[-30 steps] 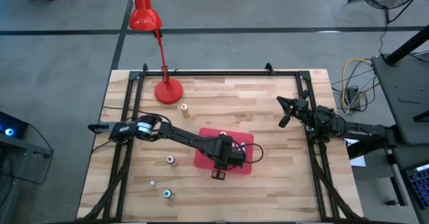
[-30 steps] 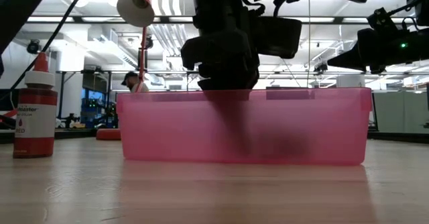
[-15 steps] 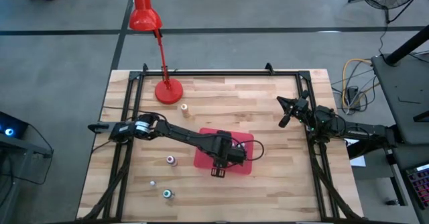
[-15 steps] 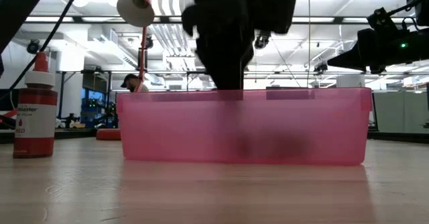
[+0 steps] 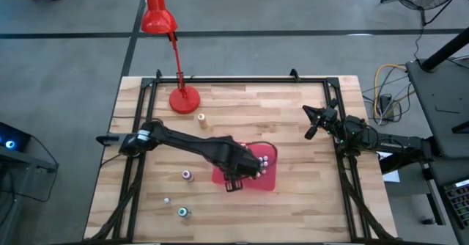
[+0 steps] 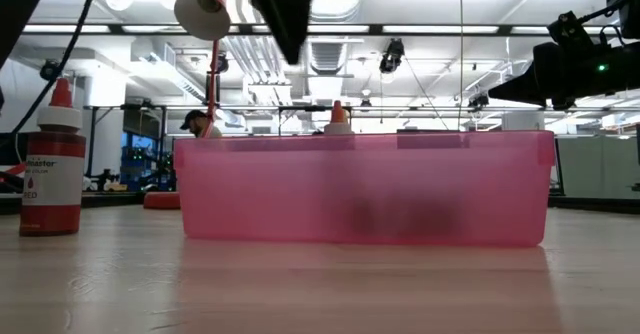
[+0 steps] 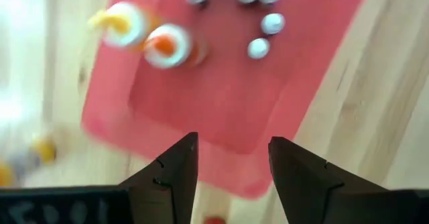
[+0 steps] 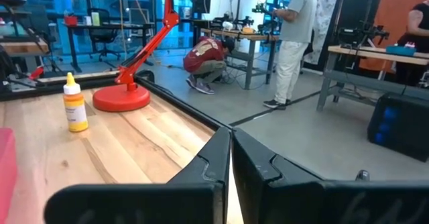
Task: Pick & Place food coloring
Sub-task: Put the small red food coloring bottle in the red bin
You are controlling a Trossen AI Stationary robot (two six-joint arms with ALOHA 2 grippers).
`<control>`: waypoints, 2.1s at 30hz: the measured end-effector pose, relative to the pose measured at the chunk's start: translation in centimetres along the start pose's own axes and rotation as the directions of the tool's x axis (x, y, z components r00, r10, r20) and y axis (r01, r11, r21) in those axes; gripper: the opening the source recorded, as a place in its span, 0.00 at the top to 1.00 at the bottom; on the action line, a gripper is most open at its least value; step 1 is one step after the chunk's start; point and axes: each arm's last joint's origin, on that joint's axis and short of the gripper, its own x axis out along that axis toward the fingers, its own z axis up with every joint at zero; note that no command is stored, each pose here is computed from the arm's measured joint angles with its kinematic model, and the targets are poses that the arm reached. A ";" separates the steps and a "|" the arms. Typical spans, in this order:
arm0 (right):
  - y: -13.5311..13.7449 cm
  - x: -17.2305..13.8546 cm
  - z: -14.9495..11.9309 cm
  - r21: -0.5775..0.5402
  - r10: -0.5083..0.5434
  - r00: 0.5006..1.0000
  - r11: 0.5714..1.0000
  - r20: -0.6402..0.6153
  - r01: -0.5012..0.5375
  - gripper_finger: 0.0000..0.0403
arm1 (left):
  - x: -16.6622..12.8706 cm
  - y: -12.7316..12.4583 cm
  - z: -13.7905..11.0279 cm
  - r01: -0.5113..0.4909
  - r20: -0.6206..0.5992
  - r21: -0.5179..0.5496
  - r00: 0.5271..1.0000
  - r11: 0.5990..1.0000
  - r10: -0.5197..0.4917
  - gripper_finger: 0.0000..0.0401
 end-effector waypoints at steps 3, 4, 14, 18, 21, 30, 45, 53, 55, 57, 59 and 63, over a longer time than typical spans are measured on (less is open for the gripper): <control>0.0 0.0 0.0 0.001 0.000 1.000 1.000 0.000 0.000 0.98 | -1.6 0.8 -0.9 -0.026 -0.012 -0.133 1.000 0.991 0.025 0.62; 0.0 0.0 0.0 0.007 0.000 1.000 1.000 0.000 0.000 0.98 | -2.1 1.0 -1.2 -0.040 -0.021 -0.172 0.999 0.984 0.037 0.62; 0.0 0.0 0.0 0.010 -0.001 1.000 1.000 0.000 0.001 0.98 | -6.0 3.0 -3.9 -0.026 0.046 -0.565 0.997 0.825 0.064 0.62; 0.0 0.0 0.0 0.000 0.000 1.000 1.000 0.000 0.000 0.98 | -6.5 3.7 -5.8 -0.033 0.026 -0.705 0.997 0.709 0.072 0.62; 0.0 0.0 0.0 0.001 0.000 1.000 1.000 0.000 0.000 0.98 | -6.7 4.1 -7.4 -0.038 0.010 -0.790 0.997 0.612 0.076 0.62; 0.0 0.0 0.0 0.007 0.000 1.000 1.000 0.000 0.000 0.98 | -5.7 3.6 -12.1 -0.117 -0.112 -0.910 0.993 0.397 0.036 0.62; 0.0 0.0 0.0 -0.002 -0.001 1.000 1.000 0.000 0.001 0.98 | -4.2 1.5 -18.5 -0.328 -0.340 -0.935 0.938 0.135 -0.075 0.62; 0.0 0.0 0.0 -0.002 -0.001 1.000 1.000 0.000 0.001 0.98 | -2.3 -0.7 -20.8 -0.336 -0.349 -0.935 0.928 0.109 -0.129 0.62; 0.0 0.0 0.0 0.001 0.000 1.000 1.000 0.000 0.000 0.98 | -1.4 -0.9 -21.2 -0.339 -0.349 -0.936 0.928 0.094 -0.127 0.62; 0.0 0.0 0.0 0.011 -0.001 1.000 1.000 0.000 0.001 0.98 | -0.4 -1.1 -21.6 -0.340 -0.348 -0.937 0.929 0.081 -0.126 0.62; 0.0 0.0 0.0 0.009 -0.001 1.000 1.000 0.000 0.001 0.98 | 0.6 -1.4 -21.9 -0.331 -0.339 -0.941 0.931 0.073 -0.139 0.62; 0.0 0.0 0.0 -0.001 0.000 1.000 1.000 0.000 0.000 0.98 | 2.8 -1.9 -22.5 -0.303 -0.310 -0.951 0.932 0.068 -0.189 0.62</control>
